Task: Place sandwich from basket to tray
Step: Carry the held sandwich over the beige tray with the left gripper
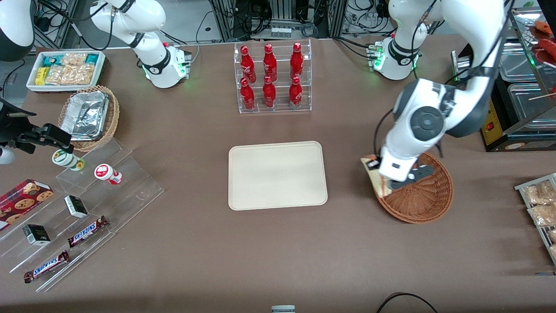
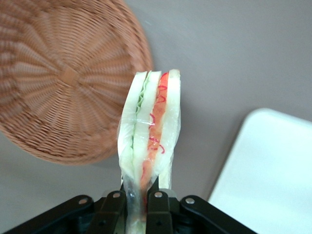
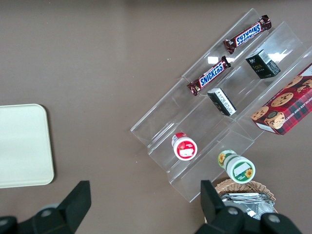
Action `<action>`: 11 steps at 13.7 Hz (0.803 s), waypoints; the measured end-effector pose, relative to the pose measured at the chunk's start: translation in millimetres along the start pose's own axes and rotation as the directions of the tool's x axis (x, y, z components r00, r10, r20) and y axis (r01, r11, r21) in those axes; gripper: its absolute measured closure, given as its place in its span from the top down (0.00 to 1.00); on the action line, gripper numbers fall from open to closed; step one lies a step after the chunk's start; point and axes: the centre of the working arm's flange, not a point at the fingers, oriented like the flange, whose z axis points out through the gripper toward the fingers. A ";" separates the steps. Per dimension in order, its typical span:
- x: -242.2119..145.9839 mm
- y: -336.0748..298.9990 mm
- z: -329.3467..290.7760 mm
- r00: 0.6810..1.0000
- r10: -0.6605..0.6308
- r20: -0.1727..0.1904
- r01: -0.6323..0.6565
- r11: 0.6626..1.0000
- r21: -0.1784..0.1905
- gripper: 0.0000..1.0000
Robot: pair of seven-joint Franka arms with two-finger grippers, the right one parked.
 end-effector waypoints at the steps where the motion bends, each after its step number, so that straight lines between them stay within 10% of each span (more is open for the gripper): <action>1: -7.9 16.2 2.2 0.999 0.041 0.002 -0.041 0.999 -0.003 0.14; 11: -79.8 176.0 46.9 0.962 0.268 0.049 -0.265 0.963 -0.055 0.14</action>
